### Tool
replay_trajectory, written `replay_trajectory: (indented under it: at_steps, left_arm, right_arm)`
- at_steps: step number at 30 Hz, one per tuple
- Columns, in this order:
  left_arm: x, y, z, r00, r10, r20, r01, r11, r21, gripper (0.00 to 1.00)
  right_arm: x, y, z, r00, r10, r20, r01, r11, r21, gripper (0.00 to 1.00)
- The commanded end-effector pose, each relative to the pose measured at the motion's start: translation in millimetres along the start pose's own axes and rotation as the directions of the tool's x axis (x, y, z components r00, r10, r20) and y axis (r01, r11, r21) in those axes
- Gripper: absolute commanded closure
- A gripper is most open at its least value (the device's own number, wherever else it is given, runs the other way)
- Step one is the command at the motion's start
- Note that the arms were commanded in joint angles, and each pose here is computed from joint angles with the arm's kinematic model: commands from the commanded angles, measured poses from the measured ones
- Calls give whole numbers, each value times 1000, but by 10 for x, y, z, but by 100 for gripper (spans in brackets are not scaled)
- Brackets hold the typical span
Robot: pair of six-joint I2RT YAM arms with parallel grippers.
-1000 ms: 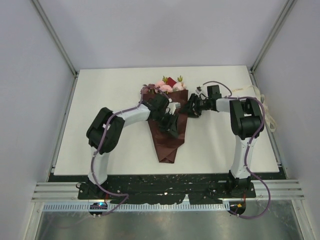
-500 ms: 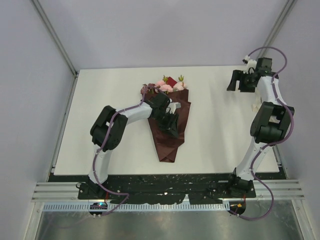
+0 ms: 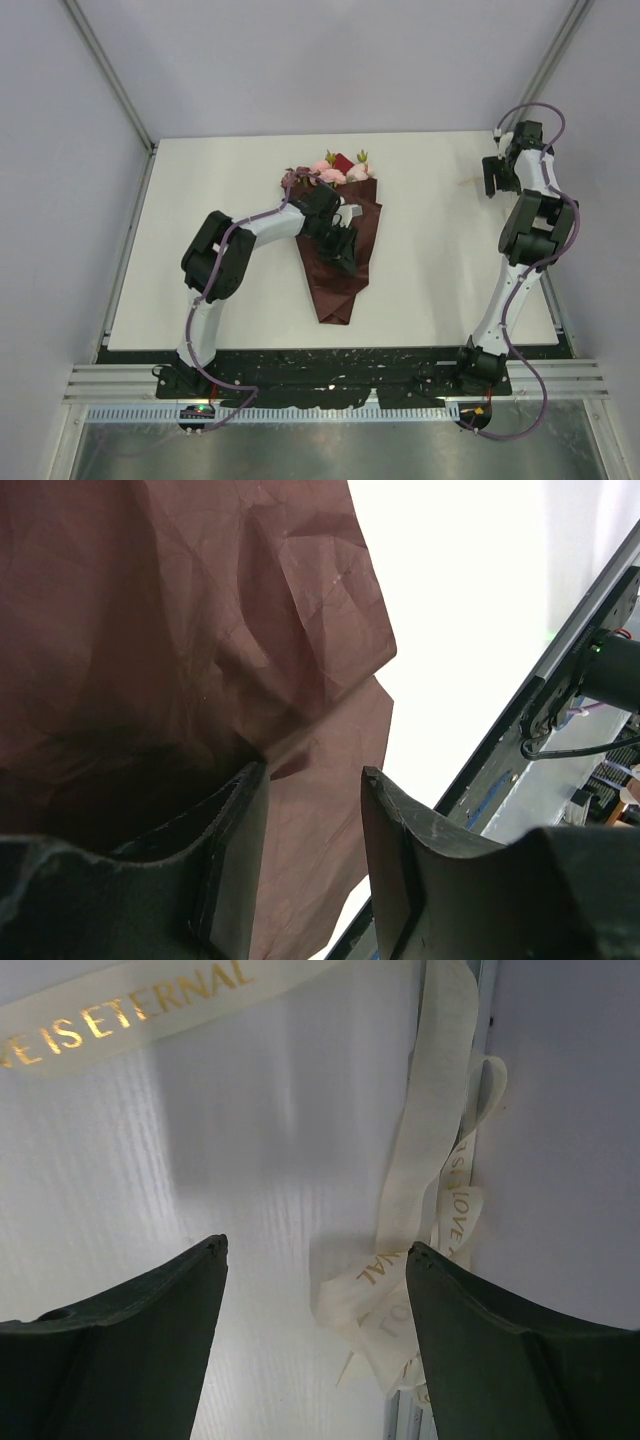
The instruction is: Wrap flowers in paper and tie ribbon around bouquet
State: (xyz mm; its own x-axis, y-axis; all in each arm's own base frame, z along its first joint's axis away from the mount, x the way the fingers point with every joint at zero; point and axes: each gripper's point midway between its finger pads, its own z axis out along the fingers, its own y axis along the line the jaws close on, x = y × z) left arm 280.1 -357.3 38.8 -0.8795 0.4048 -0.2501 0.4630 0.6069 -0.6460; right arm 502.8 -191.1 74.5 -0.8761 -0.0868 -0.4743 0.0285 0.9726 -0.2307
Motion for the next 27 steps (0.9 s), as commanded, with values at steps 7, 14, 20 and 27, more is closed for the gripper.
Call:
replay_trajectory:
  at_steps: [7, 14, 20, 27]
  left_arm:
    - [-94, 100, -15, 1000, 12, 13, -12, 1000, -20, 53]
    - [-109, 130, -31, 1000, 4, 18, -4, 1000, -24, 53]
    - [-100, 152, -29, 1000, -2, 15, 2, 1000, -25, 53]
    - [-112, 158, -42, 1000, -5, 18, 5, 1000, -27, 53]
  right_arm:
    - [189, -408, 68, 998, 35, -50, -29, 993, 114, 26]
    - [318, -325, 168, 996, 58, -72, -53, 997, 62, 32]
    - [420, -124, 126, 993, 68, -96, -72, 997, -39, 63]
    - [155, 425, -448, 994, 103, 25, -92, 956, -279, 94]
